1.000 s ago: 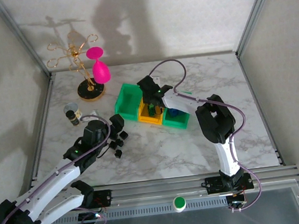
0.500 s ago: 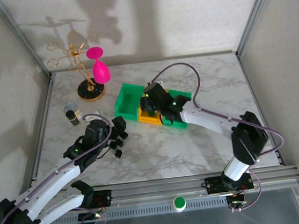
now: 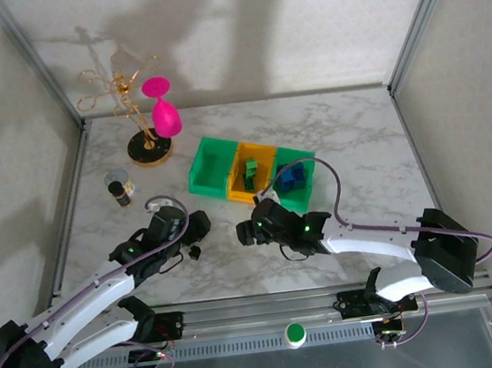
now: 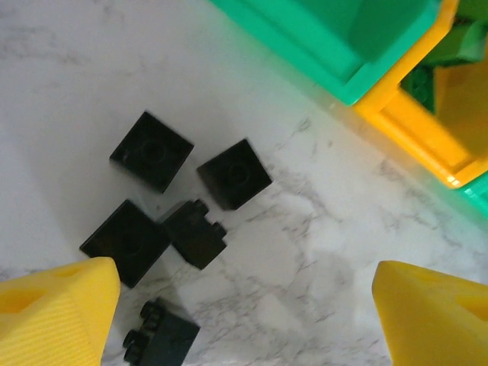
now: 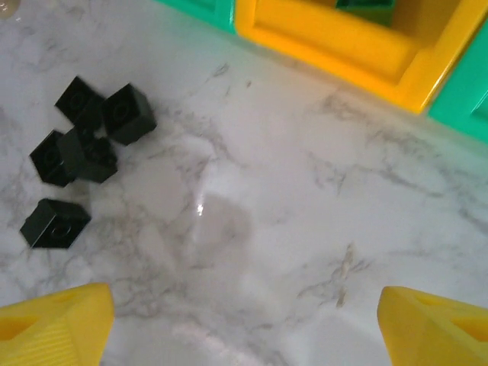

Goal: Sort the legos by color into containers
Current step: Pick up the lego from the middle-left of the table, then place the lego in the container.

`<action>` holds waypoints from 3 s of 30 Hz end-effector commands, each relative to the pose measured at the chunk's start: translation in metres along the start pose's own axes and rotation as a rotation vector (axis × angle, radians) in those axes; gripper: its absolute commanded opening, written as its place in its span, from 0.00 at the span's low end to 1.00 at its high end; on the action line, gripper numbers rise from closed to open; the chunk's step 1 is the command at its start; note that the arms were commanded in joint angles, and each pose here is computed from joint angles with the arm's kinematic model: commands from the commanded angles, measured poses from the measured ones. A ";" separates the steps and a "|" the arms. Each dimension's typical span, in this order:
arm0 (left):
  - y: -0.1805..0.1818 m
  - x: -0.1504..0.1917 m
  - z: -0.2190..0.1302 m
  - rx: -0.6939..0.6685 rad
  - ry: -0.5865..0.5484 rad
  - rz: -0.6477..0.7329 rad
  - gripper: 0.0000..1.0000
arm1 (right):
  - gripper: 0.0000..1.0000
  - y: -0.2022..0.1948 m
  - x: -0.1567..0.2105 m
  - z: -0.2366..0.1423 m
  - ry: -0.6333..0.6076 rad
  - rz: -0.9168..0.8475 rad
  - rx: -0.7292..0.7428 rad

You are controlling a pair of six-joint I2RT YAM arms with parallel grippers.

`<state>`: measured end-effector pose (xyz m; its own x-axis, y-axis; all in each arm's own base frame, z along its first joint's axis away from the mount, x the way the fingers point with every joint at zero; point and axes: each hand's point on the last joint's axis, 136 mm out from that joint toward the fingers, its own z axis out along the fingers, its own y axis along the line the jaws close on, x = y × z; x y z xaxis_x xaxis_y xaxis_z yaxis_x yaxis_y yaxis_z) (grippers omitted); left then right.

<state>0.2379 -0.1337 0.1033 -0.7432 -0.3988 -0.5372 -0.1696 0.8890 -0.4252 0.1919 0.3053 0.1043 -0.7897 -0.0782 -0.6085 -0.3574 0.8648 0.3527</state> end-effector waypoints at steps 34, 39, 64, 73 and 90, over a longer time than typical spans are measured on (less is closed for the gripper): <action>0.027 0.062 0.027 -0.188 0.182 0.173 0.23 | 0.99 0.000 -0.020 -0.031 -0.106 0.123 0.010; -0.001 0.039 0.015 -0.104 0.122 0.164 0.23 | 0.99 -0.010 -0.027 -0.038 -0.124 0.188 0.024; -0.091 -0.128 0.109 -0.132 -0.051 0.248 0.24 | 0.99 -0.046 -0.029 -0.013 -0.118 0.320 0.054; -0.088 -0.126 0.177 -0.193 0.015 0.306 0.33 | 0.99 -0.051 -0.027 -0.014 -0.112 0.317 0.067; -0.089 -0.142 0.145 -0.195 -0.034 0.283 0.41 | 0.99 -0.050 -0.035 -0.017 -0.127 0.293 0.065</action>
<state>0.4585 -0.1983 0.0830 -0.7858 -0.1246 -0.6058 -0.0686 0.9910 -0.1149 0.2248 0.2559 0.1160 -0.7929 0.2473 -0.5570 -0.0765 0.8664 0.4935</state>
